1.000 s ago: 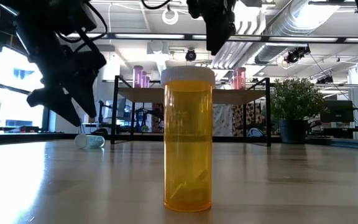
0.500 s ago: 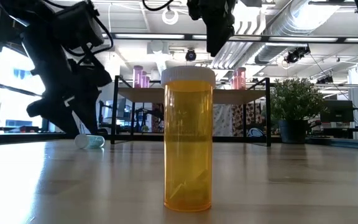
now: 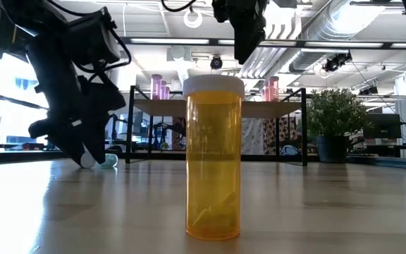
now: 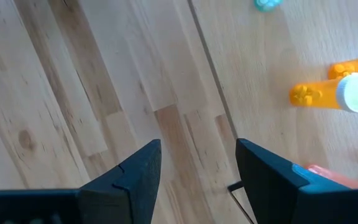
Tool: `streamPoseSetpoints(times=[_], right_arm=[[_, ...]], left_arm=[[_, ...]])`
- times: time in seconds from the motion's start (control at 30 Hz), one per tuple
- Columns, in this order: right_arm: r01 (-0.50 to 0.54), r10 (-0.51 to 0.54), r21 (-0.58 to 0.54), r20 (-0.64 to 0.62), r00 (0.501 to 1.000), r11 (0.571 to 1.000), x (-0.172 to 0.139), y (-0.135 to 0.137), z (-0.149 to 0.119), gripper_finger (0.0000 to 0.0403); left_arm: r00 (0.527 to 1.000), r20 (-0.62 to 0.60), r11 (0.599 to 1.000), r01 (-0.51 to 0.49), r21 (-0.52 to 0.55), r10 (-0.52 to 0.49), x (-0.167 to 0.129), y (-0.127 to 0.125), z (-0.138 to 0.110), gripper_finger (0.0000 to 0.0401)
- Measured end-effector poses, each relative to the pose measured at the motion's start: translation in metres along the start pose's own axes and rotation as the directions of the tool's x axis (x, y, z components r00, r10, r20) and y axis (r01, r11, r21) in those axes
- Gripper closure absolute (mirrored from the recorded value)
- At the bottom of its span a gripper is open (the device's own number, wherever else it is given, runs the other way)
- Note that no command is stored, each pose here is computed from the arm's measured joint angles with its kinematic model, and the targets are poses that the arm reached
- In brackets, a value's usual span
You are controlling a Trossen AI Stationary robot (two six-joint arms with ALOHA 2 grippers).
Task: Pick and place medicine bottles onto shelf by color
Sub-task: Put the blue pill bottle on the shelf aligned with the blue pill bottles
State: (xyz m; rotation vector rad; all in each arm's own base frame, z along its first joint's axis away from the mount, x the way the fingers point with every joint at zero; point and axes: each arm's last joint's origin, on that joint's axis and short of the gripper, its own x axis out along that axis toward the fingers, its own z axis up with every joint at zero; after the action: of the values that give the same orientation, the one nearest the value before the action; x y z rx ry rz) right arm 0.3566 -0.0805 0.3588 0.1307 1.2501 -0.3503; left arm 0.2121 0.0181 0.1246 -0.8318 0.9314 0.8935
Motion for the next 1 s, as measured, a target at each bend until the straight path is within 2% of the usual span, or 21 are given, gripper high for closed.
streamPoseSetpoints(times=[0.37, 0.47, 0.63, 0.73, 0.83, 1.0], right_arm=[[-0.003, 0.003, -0.002, 0.03, 1.0, 1.0, 0.0, 0.0, 0.003, 0.0206], [-0.011, 0.011, -0.009, 0.058, 0.998, 1.0, 0.0, 0.001, 0.006, 0.0206], [-0.098, 0.101, -0.045, 0.094, 0.99, 0.994, -0.001, 0.004, 0.01, 0.0206], [-0.18, 0.188, -0.078, 0.114, 0.976, 0.981, -0.001, 0.006, 0.012, 0.0206], [-0.266, 0.28, -0.116, 0.128, 0.951, 0.957, -0.002, 0.009, 0.014, 0.0206], [-0.374, 0.392, -0.152, 0.121, 0.912, 0.915, -0.003, 0.012, 0.014, 0.0206]], left_arm=[[0.999, -0.033, 0.998, 0.026, 0.065, -0.024, 0.0, -0.001, -0.001, 0.0286], [0.997, -0.07, 0.993, 0.049, 0.109, -0.042, -0.002, -0.005, 0.001, 0.0292], [0.988, -0.148, 0.965, 0.086, 0.248, -0.05, -0.015, -0.018, 0.008, 0.0284], [0.982, -0.187, 0.931, 0.092, 0.353, -0.026, -0.026, -0.025, 0.013, 0.0281], [0.979, -0.201, 0.876, 0.097, 0.473, 0.001, -0.04, -0.034, 0.018, 0.0281], [0.982, -0.187, 0.73, 0.102, 0.676, 0.036, -0.069, -0.051, 0.025, 0.0283]])
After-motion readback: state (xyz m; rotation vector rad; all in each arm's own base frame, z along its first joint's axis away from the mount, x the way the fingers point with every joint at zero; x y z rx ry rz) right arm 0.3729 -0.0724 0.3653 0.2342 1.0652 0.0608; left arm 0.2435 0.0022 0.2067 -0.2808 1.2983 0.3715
